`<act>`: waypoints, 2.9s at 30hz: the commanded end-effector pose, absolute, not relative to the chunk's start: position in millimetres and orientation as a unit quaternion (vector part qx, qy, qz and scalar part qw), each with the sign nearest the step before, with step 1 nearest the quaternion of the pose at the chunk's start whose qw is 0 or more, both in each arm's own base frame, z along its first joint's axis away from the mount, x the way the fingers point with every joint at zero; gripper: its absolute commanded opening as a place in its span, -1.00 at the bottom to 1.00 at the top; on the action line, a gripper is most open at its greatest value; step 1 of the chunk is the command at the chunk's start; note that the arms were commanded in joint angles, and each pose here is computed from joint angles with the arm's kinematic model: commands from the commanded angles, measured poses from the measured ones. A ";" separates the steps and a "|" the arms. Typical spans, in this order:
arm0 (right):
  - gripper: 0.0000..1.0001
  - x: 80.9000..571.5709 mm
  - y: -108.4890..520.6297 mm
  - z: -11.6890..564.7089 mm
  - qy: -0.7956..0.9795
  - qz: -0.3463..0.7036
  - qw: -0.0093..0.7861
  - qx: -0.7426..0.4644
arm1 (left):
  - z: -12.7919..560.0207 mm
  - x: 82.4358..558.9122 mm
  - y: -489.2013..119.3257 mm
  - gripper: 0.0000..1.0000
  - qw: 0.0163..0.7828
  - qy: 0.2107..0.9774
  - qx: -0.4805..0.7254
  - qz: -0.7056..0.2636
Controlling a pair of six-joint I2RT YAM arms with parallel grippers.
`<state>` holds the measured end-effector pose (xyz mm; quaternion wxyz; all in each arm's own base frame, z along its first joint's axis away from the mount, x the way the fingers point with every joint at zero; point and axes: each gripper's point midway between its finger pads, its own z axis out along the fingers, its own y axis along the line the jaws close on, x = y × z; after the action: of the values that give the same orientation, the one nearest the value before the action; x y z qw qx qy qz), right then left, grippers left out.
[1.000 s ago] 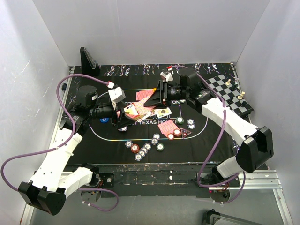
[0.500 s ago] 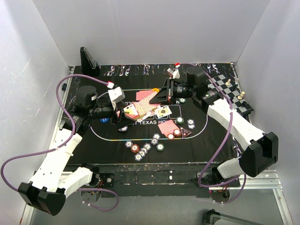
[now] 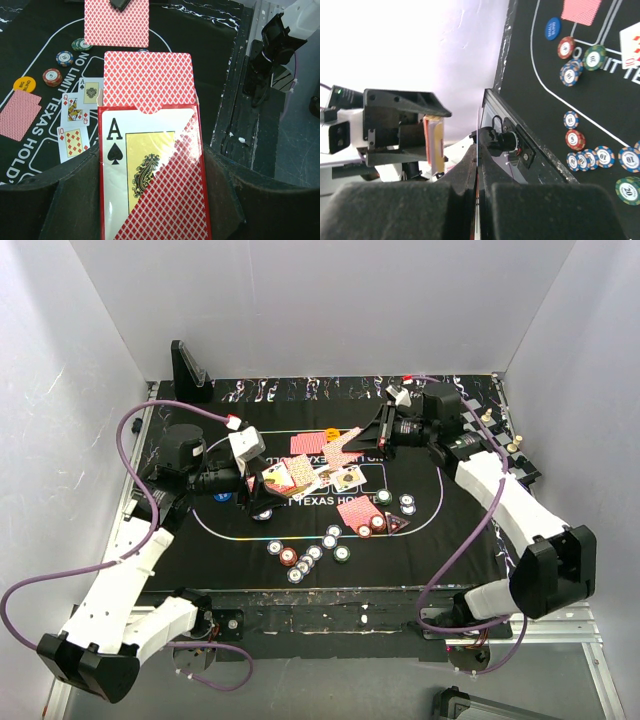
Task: Distribute texas hold em gaming equipment
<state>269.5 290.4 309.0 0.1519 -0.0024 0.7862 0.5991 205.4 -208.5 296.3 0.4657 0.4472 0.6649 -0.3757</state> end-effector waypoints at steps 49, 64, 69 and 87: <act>-0.58 315.9 358.8 30.8 0.940 0.340 0.027 -0.035 | 312.4 194.0 -204.1 -1.00 0.489 0.646 0.454 -0.371; 0.18 319.1 349.3 55.4 0.946 0.313 0.044 -0.075 | 311.9 194.5 -205.2 -1.00 0.485 0.646 0.455 -0.374; 0.24 325.8 343.2 74.4 0.950 0.293 0.071 -0.085 | 312.2 194.4 -205.1 -1.00 0.484 0.648 0.454 -0.374; 0.75 307.2 311.6 285.1 0.860 0.463 0.202 -0.074 | 302.6 188.5 -204.0 -1.00 0.480 0.647 0.456 -0.377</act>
<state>324.0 330.7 231.9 0.1894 -0.0900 0.8978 0.3872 194.4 -204.4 297.5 0.4683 0.4478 0.6631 -0.3747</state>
